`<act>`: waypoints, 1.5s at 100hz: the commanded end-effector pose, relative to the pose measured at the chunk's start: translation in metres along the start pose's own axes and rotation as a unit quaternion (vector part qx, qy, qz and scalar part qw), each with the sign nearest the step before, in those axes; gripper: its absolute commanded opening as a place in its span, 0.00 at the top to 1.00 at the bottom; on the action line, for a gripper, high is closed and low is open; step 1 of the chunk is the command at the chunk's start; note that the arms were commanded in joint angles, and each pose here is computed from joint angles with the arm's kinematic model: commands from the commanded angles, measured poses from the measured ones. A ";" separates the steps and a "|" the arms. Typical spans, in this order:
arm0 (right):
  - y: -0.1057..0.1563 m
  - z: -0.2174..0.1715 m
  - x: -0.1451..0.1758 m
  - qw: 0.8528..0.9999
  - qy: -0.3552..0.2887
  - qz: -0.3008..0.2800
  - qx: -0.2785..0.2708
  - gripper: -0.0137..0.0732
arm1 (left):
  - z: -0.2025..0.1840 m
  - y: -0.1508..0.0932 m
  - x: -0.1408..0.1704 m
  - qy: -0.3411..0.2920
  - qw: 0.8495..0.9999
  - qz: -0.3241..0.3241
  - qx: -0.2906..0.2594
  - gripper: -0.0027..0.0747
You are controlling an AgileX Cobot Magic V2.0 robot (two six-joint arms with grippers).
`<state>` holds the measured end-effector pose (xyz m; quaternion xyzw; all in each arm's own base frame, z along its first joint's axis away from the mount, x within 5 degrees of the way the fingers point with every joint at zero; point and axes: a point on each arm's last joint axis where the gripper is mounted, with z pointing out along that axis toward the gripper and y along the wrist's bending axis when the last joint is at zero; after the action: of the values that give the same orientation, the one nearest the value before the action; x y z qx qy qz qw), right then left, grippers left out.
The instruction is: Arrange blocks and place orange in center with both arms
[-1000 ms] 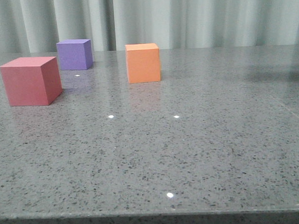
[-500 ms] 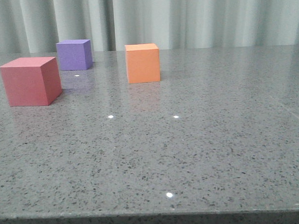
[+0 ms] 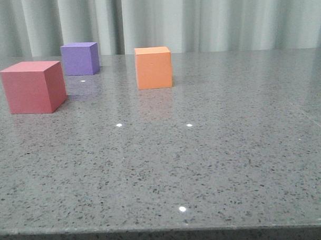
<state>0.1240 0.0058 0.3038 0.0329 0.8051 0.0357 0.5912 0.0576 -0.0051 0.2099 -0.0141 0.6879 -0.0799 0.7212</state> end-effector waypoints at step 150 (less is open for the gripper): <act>0.004 -0.004 -0.018 0.998 -0.066 -0.017 -0.018 0.92 | 0.022 -0.021 -0.173 0.110 0.993 -0.021 -0.025 0.99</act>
<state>0.1240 0.0065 0.3068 0.0292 0.7954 0.0393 0.6041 0.0599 -0.0038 0.3490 -0.0415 0.7570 -0.0827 0.6468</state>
